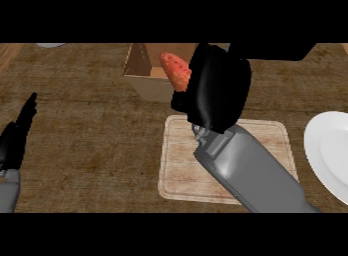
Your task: Pick the sweet potato from the cutting board and place it in the cardboard box
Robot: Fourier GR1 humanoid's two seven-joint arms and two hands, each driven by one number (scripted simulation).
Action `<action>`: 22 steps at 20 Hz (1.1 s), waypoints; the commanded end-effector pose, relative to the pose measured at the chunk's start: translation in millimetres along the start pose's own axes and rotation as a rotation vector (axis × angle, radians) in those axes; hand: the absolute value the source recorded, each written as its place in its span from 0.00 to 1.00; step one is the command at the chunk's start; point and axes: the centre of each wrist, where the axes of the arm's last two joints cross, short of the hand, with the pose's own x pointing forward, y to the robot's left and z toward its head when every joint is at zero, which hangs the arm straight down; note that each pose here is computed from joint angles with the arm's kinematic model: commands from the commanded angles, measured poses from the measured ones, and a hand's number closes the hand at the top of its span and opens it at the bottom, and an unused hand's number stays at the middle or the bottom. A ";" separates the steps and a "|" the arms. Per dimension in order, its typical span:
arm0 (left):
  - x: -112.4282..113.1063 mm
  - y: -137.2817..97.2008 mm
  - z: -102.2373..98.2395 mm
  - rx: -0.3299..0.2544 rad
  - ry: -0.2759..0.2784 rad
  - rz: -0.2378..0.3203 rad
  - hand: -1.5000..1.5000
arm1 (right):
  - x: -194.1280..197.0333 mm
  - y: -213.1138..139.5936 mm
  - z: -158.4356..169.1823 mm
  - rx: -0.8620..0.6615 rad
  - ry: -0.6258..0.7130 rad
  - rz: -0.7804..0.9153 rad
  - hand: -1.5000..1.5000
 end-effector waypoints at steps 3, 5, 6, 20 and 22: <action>3.8 5.4 -6.3 0.009 -0.011 -0.006 0.50 | 16.8 -4.3 -56.6 0.007 0.217 -0.163 1.00; 9.8 -3.0 -9.4 -0.024 -0.028 0.007 0.50 | 23.5 -2.0 -65.8 0.008 0.262 -0.193 1.00; 20.1 -9.4 -11.6 -0.001 -0.028 -0.001 0.50 | 20.8 4.8 -74.6 0.022 0.256 -0.192 1.00; 10.5 -16.7 -7.4 -0.022 -0.039 -0.001 0.50 | -7.8 84.6 -118.6 0.059 0.398 -0.164 1.00; 2.7 -4.7 -4.4 -0.028 -0.044 0.000 0.50 | -13.2 85.5 -124.9 0.097 0.465 -0.228 0.00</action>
